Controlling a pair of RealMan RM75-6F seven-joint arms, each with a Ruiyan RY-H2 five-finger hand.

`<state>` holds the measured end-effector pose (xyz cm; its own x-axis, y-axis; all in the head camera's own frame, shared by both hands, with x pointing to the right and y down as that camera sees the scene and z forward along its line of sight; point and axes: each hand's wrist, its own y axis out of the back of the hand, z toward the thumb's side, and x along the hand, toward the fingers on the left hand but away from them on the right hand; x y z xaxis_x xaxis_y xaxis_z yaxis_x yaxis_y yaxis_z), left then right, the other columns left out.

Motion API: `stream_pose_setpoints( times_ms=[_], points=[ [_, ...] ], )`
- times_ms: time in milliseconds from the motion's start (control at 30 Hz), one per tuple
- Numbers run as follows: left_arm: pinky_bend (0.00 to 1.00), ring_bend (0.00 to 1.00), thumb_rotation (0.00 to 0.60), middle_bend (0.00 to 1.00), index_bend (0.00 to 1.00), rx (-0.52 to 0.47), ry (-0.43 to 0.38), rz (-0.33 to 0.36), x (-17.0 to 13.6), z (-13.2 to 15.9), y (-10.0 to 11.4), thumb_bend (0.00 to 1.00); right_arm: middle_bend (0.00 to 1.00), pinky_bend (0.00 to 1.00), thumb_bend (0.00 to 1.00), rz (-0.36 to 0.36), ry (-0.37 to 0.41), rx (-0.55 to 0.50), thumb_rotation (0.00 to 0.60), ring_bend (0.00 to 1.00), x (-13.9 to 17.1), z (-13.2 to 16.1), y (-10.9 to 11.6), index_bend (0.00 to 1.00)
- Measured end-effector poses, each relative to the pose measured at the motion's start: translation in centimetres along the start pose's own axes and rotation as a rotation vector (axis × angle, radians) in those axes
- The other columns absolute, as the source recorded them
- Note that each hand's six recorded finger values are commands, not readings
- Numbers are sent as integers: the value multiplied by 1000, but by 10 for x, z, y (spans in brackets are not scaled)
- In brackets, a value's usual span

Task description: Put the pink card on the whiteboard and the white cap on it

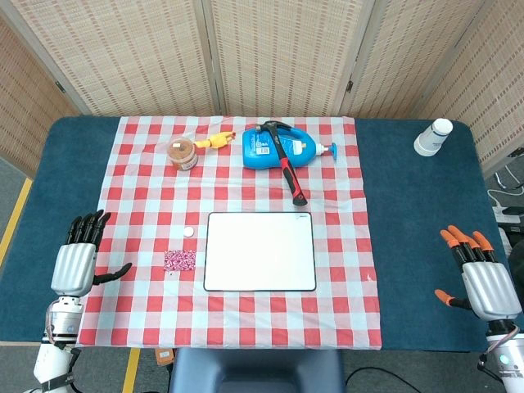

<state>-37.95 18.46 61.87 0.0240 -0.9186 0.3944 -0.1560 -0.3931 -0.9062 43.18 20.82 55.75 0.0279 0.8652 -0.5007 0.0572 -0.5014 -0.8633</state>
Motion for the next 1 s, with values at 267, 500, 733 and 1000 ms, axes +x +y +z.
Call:
stream_pose_setpoints(
  times_ms=[267, 500, 733, 1000],
  points=[
    [0, 0, 457, 0, 0, -2, 1, -24, -1, 0, -2, 156, 0, 0, 40, 3, 4, 0, 600, 0, 1, 1, -1, 0],
    [0, 0, 475, 0, 0, -4, -11, -26, 3, 5, 4, 156, 0, 0, 41, -3, 4, -2, 600, 0, 1, 1, 1, 0],
    [0, 0, 473, 0, 0, 0, -33, -22, 2, 13, 6, 156, 0, 0, 40, -1, 7, -7, 600, 0, 0, 1, 1, 0],
    [550, 326, 535, 214, 0, -1, -57, -3, 2, 22, 5, 209, 0, 0, 41, 5, 21, -22, 600, 0, -3, 0, 2, 0]
  ],
)
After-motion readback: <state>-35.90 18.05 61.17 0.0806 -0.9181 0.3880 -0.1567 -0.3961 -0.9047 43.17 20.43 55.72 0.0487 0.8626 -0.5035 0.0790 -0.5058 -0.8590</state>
